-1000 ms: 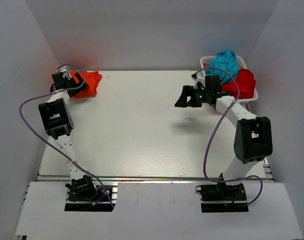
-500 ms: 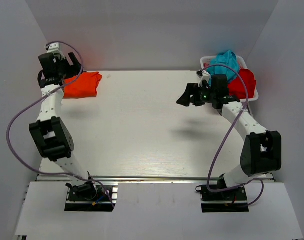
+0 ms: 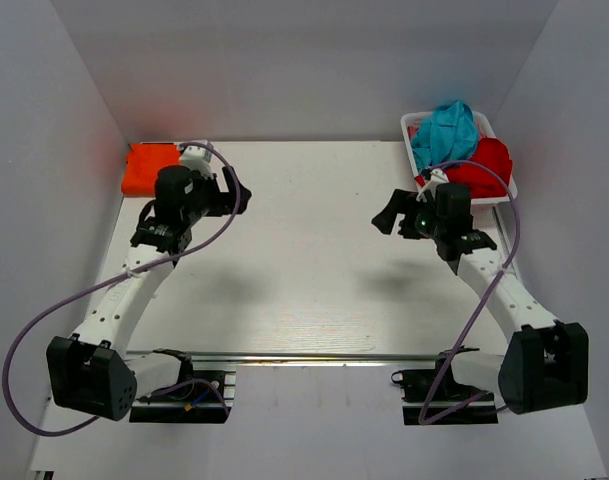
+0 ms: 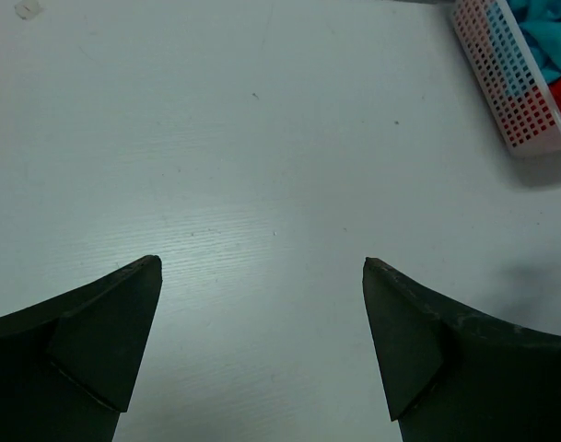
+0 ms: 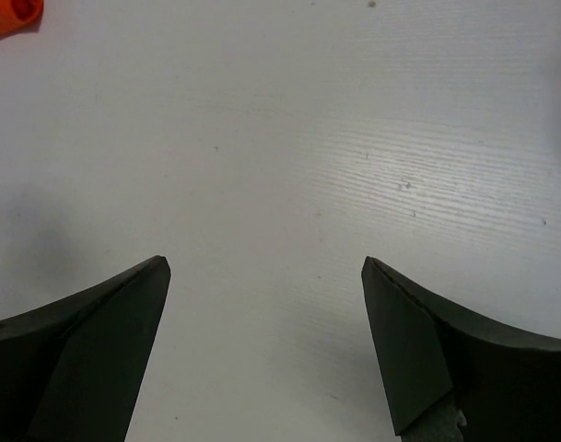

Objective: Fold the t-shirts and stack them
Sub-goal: Put the neatly folded tshirt into the corner of the board with the left arm

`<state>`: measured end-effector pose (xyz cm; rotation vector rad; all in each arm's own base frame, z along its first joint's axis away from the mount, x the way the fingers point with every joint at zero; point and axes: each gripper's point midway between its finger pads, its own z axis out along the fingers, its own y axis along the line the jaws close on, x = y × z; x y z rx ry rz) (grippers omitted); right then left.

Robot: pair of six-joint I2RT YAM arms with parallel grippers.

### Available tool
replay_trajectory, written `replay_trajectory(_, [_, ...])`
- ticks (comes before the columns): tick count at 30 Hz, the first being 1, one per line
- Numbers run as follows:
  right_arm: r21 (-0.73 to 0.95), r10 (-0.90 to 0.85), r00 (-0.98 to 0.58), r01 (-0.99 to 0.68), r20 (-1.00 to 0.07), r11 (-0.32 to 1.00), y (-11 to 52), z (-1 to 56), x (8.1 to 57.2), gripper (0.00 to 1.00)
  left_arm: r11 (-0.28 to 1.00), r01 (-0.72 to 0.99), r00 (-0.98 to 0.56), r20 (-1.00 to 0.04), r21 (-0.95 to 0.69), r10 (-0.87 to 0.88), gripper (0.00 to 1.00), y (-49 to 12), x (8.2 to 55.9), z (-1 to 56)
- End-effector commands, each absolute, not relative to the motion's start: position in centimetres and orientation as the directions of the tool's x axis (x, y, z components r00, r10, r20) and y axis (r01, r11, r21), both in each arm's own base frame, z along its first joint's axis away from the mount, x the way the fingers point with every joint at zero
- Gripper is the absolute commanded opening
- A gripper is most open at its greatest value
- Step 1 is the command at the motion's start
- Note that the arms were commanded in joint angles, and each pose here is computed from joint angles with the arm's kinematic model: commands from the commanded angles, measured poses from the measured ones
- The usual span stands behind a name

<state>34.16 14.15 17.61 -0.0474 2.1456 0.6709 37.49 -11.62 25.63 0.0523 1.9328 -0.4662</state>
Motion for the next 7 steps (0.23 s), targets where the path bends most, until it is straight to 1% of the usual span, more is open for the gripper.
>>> replay_trajectory(1, [0.438, 0.253, -0.572, -0.21, -0.78, 0.874, 12.8, 18.1, 34.2, 0.9, 0.953, 0.151, -0.45, -0.877, -0.263, -0.171, 1.0, -11.4, 36.9, 24.1])
replay_trajectory(3, [0.429, 0.251, -0.566, -0.205, -0.785, 0.88, 12.5, 17.9, 33.8, 0.9, 0.962, 0.136, -0.487, -0.861, -0.238, -0.144, 1.0, -11.9, 36.5, 23.2])
replay_trajectory(7, [0.423, 0.245, -0.561, -0.213, -0.791, 0.881, 12.4, 17.6, 33.1, 0.9, 0.975, 0.108, -0.481, -0.869, -0.192, -0.118, 1.0, -11.7, 36.4, 23.3])
